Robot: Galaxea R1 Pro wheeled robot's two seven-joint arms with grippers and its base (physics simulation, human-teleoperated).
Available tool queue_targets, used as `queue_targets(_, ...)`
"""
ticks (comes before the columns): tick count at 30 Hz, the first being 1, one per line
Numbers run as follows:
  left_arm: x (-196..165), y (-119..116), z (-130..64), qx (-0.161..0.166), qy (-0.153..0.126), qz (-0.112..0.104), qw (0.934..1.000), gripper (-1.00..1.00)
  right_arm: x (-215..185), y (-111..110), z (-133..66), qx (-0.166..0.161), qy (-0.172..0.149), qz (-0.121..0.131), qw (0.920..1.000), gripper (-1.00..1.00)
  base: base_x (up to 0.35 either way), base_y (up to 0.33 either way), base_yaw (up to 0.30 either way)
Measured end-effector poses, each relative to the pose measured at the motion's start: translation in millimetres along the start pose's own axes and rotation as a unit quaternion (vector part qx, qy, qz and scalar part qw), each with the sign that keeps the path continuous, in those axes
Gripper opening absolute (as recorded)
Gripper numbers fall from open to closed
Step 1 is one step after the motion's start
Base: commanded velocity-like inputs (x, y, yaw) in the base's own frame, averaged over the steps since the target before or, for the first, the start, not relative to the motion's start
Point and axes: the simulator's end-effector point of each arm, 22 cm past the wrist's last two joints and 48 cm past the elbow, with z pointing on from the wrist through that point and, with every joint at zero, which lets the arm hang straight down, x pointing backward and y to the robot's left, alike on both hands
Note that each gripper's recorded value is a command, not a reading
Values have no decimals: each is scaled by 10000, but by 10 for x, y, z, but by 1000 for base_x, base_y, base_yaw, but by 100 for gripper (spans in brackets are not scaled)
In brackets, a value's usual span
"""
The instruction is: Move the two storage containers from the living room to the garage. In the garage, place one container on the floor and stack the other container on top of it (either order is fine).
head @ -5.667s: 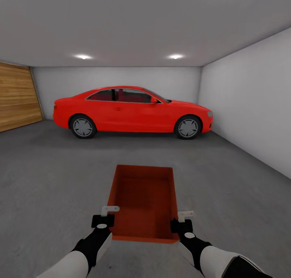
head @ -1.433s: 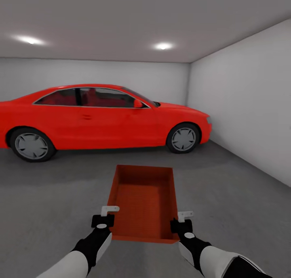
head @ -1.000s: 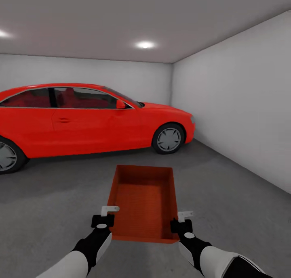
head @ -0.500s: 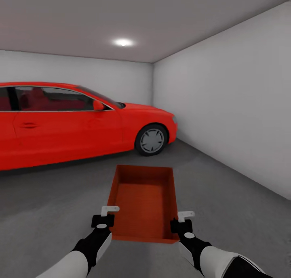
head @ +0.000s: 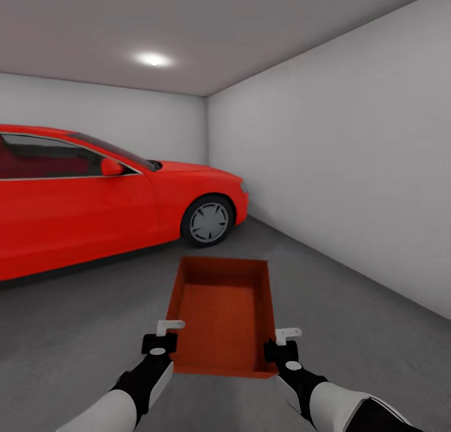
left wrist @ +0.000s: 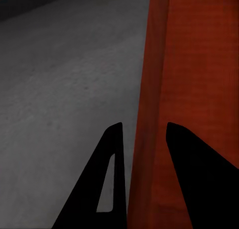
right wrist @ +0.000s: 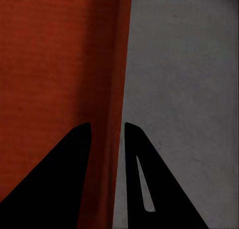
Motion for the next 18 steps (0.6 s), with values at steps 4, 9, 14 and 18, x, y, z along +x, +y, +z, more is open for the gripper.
queue_targets(4,0,-1,-1,0,0,0,10000,-100,0,-1,0,-1,0,1,10000,-100,322,14,-281)
queue_targets(9,-2,-3,-1,-1,-1,0,10000,-100,1,-3,1,-2,1,3,10000,-100,322,89,-281)
queue_targets(14,-1,-5,-2,-2,0,0,10000,-100,1,-6,1,-4,1,2,10000,-100,322,153,-282)
queue_targets(18,-1,-5,-2,-1,0,-1,10000,-100,1,-6,1,-4,1,2,10000,-100,321,172,-281)
